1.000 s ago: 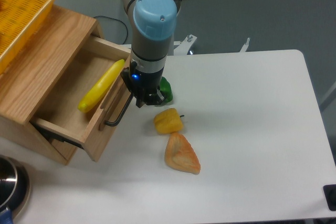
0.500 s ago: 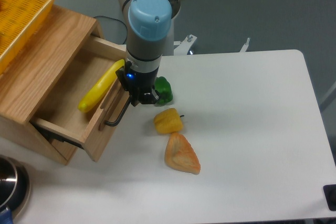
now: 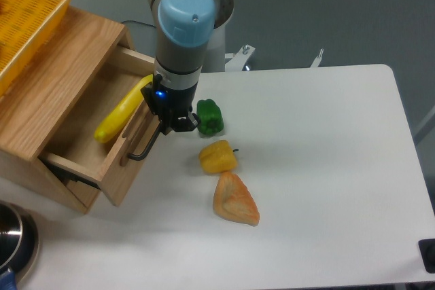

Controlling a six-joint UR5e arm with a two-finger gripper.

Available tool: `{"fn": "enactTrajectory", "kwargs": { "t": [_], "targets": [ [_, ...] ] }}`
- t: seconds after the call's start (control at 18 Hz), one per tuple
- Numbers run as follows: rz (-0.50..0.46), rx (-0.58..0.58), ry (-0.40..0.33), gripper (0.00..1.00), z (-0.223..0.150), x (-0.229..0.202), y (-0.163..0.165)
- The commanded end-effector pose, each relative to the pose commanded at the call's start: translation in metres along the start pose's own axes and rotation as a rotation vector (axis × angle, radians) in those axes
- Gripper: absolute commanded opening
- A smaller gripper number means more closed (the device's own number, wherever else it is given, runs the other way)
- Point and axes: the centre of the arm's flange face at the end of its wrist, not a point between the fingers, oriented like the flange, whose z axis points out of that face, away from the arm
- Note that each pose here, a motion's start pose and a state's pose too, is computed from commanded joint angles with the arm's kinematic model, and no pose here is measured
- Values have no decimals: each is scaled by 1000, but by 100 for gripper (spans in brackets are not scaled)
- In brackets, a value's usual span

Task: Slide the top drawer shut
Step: 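Push the drawer front into the cabinet with the gripper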

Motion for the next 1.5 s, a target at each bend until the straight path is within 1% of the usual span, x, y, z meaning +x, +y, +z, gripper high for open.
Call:
{"fn": "enactTrajectory", "kwargs": {
  "t": [0.78,1.33,1.5],
  "targets": [
    [-5,-5,14,0,8,22,-16],
    [9,-4,28,0,12,41,-28],
    [-5,-2,33,0,14,43,-30]
  ]
}}
